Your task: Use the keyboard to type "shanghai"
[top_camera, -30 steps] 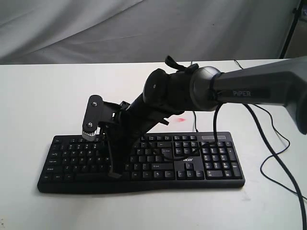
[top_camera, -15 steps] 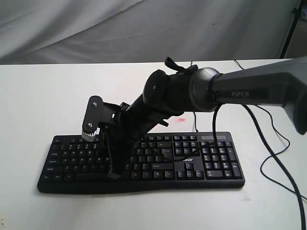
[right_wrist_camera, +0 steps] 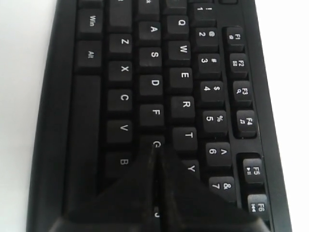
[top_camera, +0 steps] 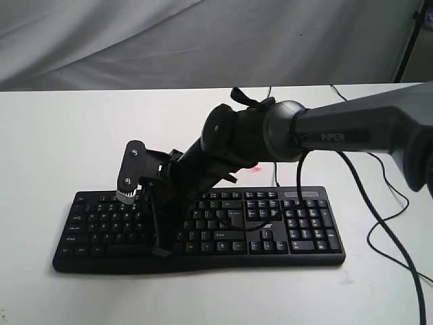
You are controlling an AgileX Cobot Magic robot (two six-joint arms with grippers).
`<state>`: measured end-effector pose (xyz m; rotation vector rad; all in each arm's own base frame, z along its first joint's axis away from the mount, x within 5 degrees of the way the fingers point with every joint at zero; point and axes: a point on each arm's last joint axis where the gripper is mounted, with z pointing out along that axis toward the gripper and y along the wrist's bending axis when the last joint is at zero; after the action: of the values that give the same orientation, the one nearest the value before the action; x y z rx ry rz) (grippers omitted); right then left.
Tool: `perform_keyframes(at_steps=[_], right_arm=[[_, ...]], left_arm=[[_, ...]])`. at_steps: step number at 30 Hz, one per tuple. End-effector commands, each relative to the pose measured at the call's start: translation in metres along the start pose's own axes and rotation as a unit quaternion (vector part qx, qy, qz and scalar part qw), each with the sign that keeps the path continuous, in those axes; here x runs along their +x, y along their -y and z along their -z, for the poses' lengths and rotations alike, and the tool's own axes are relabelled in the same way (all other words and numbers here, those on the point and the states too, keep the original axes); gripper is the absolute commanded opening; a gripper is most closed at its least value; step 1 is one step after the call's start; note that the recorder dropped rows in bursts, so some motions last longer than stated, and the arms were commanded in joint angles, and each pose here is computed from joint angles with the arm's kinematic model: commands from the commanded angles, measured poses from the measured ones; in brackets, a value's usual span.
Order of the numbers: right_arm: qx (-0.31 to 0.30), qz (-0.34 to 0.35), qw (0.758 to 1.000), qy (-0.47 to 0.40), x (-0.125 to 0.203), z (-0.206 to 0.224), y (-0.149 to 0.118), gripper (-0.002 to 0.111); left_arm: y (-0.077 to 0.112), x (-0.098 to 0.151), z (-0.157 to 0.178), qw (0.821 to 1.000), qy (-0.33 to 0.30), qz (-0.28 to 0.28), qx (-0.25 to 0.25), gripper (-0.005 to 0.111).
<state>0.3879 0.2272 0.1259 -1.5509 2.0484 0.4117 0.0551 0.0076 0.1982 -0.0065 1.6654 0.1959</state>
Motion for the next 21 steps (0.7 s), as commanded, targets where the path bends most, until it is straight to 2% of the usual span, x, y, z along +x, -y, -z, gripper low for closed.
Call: perform_keyframes(at_steps=[1, 17, 21], right_arm=[[0.005, -0.001, 1.0, 0.006, -0.001, 0.003, 0.002, 0.0], [-0.005, 0.007, 1.0, -0.013, 0.011, -0.012, 0.002, 0.0], [0.005, 0.015, 1.0, -0.003, 0.002, 0.001, 0.003, 0.0]], left_arm=[[0.0, 0.002, -0.001, 1.0, -0.003, 0.001, 0.002, 0.001], [0.0, 0.002, -0.001, 1.0, -0.003, 0.001, 0.002, 0.001], [0.0, 0.002, -0.001, 1.0, -0.003, 0.001, 0.002, 0.001]])
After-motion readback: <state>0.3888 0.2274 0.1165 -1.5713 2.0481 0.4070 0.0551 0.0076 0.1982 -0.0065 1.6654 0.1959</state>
